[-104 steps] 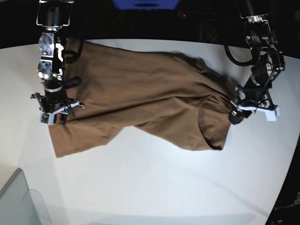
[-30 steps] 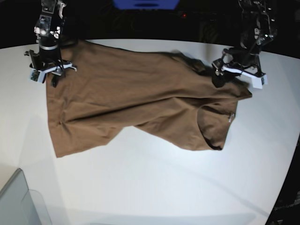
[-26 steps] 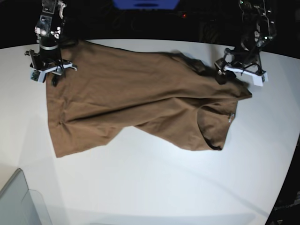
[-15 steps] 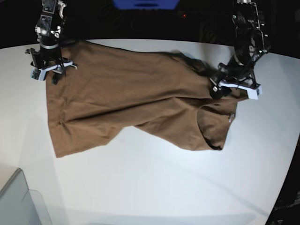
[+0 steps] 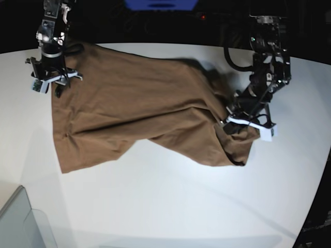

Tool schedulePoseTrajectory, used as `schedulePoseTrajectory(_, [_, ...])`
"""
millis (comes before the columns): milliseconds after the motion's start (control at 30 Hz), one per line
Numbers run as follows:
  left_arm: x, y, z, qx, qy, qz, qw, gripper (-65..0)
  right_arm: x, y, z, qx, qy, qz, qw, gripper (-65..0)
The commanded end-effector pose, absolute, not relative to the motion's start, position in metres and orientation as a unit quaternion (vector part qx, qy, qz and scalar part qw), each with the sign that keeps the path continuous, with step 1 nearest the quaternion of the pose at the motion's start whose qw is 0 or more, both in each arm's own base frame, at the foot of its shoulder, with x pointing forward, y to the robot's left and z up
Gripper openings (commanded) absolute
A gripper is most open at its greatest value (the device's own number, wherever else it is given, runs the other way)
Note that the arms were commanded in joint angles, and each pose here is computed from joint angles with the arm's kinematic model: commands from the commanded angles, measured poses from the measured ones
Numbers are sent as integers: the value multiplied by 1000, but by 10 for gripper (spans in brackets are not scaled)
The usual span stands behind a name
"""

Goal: Layout the t-shirt on the table in an organized manner, then fold the t-shirt properly
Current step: 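Pull the grasped shirt layer with the left gripper toward the sleeve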

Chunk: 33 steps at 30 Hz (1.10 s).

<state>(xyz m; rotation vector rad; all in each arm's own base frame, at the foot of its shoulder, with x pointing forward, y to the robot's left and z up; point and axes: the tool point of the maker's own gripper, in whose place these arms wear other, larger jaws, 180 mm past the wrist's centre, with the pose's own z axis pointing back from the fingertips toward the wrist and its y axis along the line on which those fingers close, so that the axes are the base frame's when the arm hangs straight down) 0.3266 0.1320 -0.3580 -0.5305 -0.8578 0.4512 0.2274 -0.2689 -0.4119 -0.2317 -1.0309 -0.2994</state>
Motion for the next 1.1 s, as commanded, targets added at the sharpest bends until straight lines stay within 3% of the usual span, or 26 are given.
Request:
schedulePoseTrajectory(0, [339,125,-341,-264,-428,199,841,-650,231,-272,-405,-115,-503,-138,846,-371])
schedulePoseTrajectory(200, [367,73,-310,-287,-443,89,845,-650,229,-277,-409,-118,-498,-134,849,-371])
schedulePoseTrajectory(400, [382,30,-314,-240,-446,-25,862,-639,229,-279,-408,-121,-497,-130,849,-371])
schedulePoseTrajectory(500, [379,16,-328,-221,-422,-64,877,-553,228,-281,-408,-123,-497,-128,850,-371])
schedulePoseTrajectory(667, [373,-2,-332,-234,-411,-72,878,-297,228,-281,-408,-123,-496,-128,850,-371])
schedulePoseTrajectory(733, [369,-5,-325,-241,-424,-72,870,-235,227,-281,-408,-124,-495,-128,850,-371])
schedulePoseTrajectory(867, [355,-5,-316,-251,-441,-67,859,-219,227,-281,-408,-124,-495,-128,850,-371])
schedulePoseTrajectory(1067, [347,40,-351,-227,-416,11,881,-219,228,-281,-408,-123,-496,-129,850,-371])
